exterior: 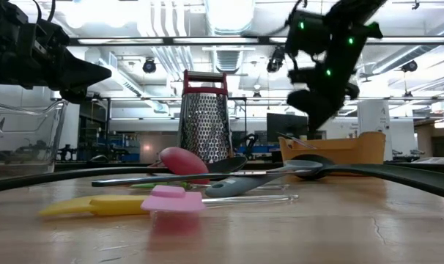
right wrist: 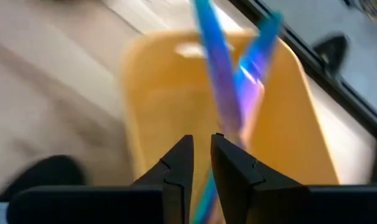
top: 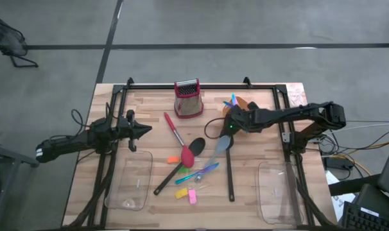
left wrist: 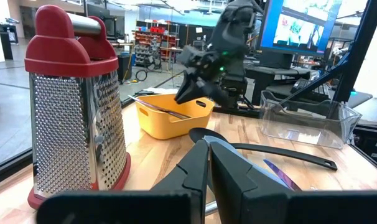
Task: Pick & Place Kitchen Items
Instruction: Put the purple kitchen knife into the yellow bin
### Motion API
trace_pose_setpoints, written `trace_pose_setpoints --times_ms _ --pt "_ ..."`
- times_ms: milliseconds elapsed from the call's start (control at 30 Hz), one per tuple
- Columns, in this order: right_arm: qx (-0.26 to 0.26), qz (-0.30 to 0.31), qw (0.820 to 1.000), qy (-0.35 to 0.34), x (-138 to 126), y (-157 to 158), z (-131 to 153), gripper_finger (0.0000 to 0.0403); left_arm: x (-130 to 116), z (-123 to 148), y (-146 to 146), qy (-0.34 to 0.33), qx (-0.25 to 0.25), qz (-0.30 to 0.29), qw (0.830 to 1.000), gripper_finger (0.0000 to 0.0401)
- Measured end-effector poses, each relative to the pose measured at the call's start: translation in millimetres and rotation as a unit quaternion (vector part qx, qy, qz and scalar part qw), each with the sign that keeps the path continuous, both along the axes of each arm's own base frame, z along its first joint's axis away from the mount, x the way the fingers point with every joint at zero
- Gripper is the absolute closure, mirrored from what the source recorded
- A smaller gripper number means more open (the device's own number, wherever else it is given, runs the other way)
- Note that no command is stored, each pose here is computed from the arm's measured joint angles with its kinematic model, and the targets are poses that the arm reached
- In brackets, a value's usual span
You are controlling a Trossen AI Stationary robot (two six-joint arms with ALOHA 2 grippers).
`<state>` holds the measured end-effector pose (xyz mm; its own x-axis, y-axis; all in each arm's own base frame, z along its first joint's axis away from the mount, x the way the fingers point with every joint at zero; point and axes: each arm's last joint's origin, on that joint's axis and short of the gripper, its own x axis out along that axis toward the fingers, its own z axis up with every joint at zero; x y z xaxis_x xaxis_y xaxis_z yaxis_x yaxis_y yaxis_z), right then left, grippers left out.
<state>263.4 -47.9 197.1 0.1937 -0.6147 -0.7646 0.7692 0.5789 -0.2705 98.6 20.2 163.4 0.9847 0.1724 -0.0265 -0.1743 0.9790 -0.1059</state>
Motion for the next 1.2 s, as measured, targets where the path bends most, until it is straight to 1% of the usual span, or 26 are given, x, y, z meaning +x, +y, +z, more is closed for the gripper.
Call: trace_pose_setpoints --times_ms 100,167,233,300,433,500,567,667,767,833,933,1067,1200 --pt "-0.006 0.037 0.999 -0.032 12 13 10 0.0345 0 0 0 0.000 0.000 0.000 1.000 0.0378" --pt "-0.007 0.077 0.995 -0.065 21 24 16 0.0338 0 0 0 0.000 0.000 0.000 1.000 0.0378" --pt "0.001 0.137 0.986 -0.096 30 37 21 0.0330 0 0 0 0.000 0.000 0.000 1.000 0.0378" --pt "0.014 0.185 0.973 -0.136 38 49 25 0.0321 0 0 0 0.000 0.000 0.000 1.000 0.0378" --pt "0.039 0.245 0.952 -0.180 48 71 28 0.0303 0 0 0 0.000 0.000 0.000 1.000 0.0378" --pt "0.043 0.280 0.941 -0.183 56 83 24 0.0292 0 0 0 0.000 0.000 0.000 1.000 0.0378" --pt "0.039 0.331 0.925 -0.184 65 99 23 0.0279 0 0 0 0.000 0.000 0.000 1.000 0.0378" --pt "0.029 0.400 0.902 -0.159 80 124 18 0.0257 0 0 0 0.000 0.000 0.000 1.000 0.0378" --pt "0.016 0.446 0.885 -0.131 92 147 11 0.0235 0 0 0 0.002 0.000 0.000 1.000 0.0378" --pt "0.010 0.465 0.876 -0.126 102 158 8 0.0222 1 -1 0 0.004 -0.001 0.000 1.000 0.0378" --pt "0.011 0.477 0.870 -0.120 116 169 3 0.0207 1 -1 0 0.006 -0.001 0.000 1.000 0.0378" --pt "0.057 0.502 0.855 -0.119 131 177 -5 0.0200 1 -1 0 0.009 -0.002 0.000 1.000 0.0378" --pt "0.079 0.520 0.844 -0.100 140 186 -20 0.0203 1 -1 0 0.009 -0.002 0.000 1.000 0.0378"
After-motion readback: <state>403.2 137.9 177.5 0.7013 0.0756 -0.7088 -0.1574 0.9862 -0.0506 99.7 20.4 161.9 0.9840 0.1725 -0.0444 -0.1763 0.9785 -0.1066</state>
